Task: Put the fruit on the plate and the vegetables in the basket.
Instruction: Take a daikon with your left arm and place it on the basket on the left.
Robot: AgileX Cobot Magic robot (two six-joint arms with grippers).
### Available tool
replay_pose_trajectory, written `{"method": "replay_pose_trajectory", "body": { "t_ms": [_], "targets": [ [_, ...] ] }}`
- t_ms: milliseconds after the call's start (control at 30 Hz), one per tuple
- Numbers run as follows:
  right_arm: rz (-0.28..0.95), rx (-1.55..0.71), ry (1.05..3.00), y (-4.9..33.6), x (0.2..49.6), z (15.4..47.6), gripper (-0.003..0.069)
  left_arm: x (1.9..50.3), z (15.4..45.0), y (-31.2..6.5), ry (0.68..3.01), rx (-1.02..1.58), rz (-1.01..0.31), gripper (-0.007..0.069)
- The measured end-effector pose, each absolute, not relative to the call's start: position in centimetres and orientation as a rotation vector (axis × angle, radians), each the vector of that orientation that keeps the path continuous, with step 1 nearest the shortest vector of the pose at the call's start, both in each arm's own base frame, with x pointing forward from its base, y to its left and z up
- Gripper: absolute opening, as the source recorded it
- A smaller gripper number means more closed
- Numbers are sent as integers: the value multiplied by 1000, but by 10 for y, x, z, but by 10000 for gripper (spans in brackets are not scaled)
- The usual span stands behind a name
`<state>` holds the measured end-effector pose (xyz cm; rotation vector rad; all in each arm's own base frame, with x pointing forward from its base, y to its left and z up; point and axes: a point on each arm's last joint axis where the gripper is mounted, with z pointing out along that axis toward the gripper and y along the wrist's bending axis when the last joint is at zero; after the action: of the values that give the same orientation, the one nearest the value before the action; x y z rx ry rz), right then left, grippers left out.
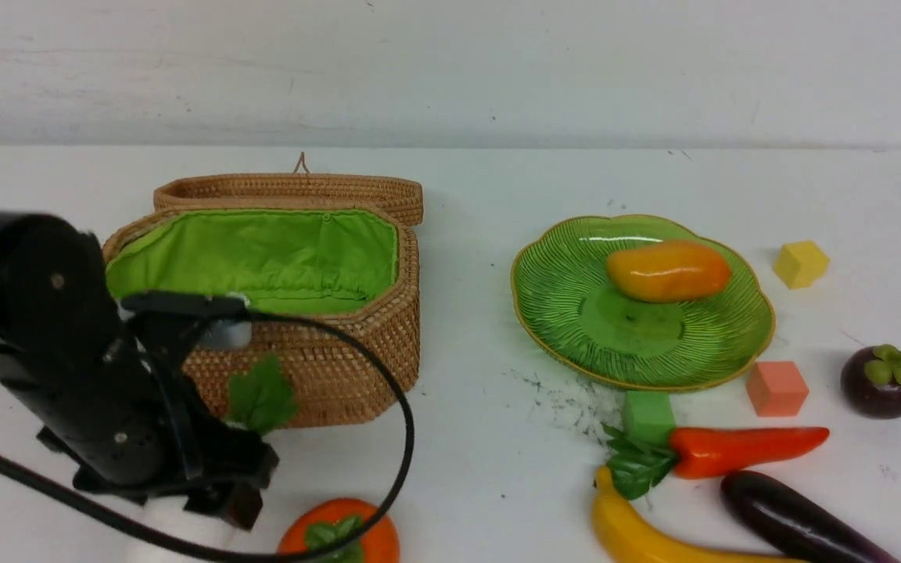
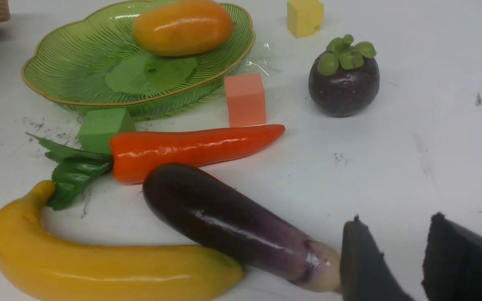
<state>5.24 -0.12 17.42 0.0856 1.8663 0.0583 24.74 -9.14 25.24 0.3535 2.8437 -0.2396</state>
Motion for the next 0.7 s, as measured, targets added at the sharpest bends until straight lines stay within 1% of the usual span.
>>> {"method": "replay_pose_trajectory", "body": {
  "t_ms": [67,100,133,167,200,233,267,300,333,400,433,533,667,700],
  "targets": [
    [58,86,1866,-1,52,174,245,248,289,-92,2711,349,-263,498],
    [58,86,1866,-1,52,174,245,248,301,-91,2657,332,-276,498],
    [58,86,1866,-1,52,174,245,250,324,-92,2555,294,-300,498],
    [58,86,1866,-1,52,174,245,252,337,-92,2494,246,-324,498],
    [58,86,1866,-1,52,174,245,253,342,-92,2466,234,-331,498],
    [58,86,1866,-1,52,174,245,259,359,-93,2378,135,-373,498],
    [58,86,1866,-1,52,174,245,266,367,-94,2338,52,-399,498],
    [58,86,1866,-1,52,174,245,267,370,-94,2323,36,-406,498],
    [58,86,1866,-1,52,174,245,279,374,-96,2297,-98,-441,498],
    [58,86,1866,-1,52,174,245,294,369,-98,2299,-260,-474,498],
    [58,86,1866,-1,52,174,245,306,365,-100,2296,-388,-500,498],
    [58,86,1866,-1,52,174,245,335,343,-105,2302,-656,-510,498],
    [58,86,1866,-1,52,174,245,361,322,-109,2290,-851,-492,498],
    [58,86,1866,-1,52,174,245,361,321,-109,2288,-859,-492,498]
  ]
}}
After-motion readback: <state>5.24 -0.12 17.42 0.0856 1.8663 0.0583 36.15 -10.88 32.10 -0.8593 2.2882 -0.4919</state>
